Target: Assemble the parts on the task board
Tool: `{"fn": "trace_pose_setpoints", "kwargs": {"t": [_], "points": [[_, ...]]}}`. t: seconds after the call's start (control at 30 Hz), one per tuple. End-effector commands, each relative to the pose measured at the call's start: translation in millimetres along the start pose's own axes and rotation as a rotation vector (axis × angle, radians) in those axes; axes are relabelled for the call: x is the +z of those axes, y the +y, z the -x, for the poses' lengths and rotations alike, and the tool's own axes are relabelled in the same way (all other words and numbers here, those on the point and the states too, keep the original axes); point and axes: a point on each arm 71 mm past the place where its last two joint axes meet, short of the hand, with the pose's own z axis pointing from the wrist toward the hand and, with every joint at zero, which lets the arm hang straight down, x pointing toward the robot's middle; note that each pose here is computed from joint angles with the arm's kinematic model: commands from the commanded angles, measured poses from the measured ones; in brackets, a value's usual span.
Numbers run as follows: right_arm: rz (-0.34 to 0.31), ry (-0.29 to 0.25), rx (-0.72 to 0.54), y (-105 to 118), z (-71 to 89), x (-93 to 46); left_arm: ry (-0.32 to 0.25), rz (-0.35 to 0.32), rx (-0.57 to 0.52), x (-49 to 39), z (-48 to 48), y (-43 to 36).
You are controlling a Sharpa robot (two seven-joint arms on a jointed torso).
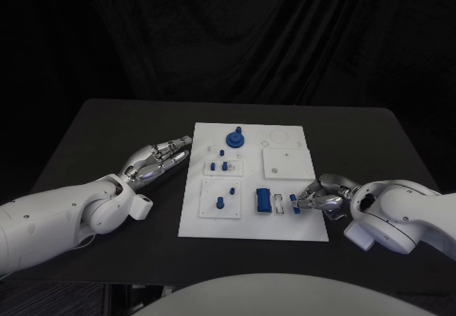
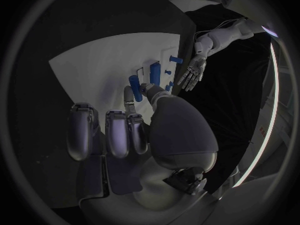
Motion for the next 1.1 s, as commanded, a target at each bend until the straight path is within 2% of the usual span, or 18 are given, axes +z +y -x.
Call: {"fn": "trace_pose_setpoints", "kwargs": {"t": [0.03,0.6,1.1], "points": [[-0.012,0.026,0.118,1,-1.7,1.5,0.009,-0.009,-0.014,0.9,-2.2,-0.4],[-0.021,0.068,0.099,6,-5.9,14.2,0.015,-0.01,-0.017,2.7,-3.4,0.2],[0.014,0.061,0.005,11,-8.9,20.1,0.018,-0.008,-0.02,2.9,-3.6,0.7]]}}
